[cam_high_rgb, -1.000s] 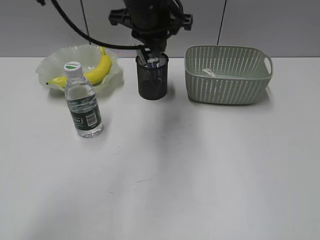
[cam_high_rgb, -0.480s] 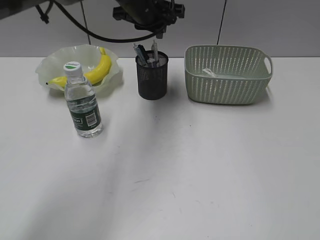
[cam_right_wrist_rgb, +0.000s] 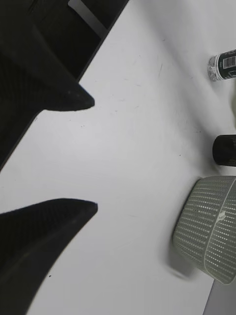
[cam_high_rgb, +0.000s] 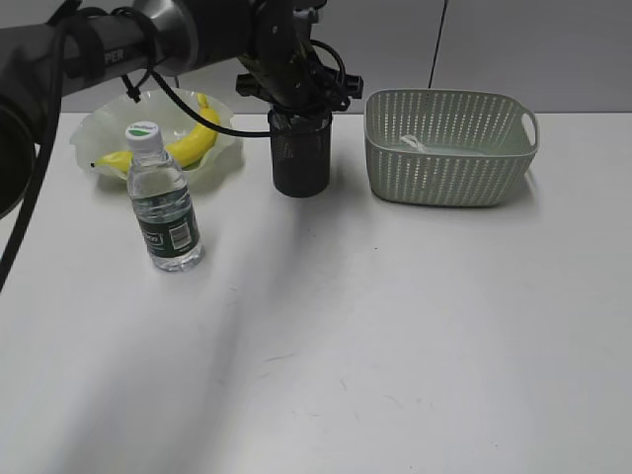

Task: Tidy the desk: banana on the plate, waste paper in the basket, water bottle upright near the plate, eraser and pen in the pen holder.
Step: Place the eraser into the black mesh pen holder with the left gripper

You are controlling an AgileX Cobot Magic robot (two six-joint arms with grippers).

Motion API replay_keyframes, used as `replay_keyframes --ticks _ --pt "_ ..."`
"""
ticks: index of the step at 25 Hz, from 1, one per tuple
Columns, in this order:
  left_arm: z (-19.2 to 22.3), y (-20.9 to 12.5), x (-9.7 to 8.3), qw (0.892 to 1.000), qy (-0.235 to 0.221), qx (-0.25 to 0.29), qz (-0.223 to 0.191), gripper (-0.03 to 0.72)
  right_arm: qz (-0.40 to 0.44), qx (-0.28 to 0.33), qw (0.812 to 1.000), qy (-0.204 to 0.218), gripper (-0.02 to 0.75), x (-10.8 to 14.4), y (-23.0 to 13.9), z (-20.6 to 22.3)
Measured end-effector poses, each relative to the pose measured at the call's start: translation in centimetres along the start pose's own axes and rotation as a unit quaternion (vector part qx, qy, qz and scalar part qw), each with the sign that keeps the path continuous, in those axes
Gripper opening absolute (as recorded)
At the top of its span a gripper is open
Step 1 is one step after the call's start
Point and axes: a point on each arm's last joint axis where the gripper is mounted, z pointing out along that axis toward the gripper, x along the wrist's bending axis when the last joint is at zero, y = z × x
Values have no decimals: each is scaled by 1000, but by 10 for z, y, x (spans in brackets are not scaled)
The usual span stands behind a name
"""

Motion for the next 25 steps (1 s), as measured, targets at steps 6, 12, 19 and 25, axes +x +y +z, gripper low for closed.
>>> replay_keyframes --ticks 6,12,19,25 --pt "1 0 2 1000 9 -3 12 224 0 0 1000 0 454 0 0 0" --pt "-1 0 3 1000 16 4 15 408 0 0 1000 0 454 0 0 0" --pt "-44 20 3 999 30 8 14 434 0 0 1000 0 454 0 0 0" --pt "-125 41 6 998 56 37 12 434 0 0 1000 0 454 0 0 0"
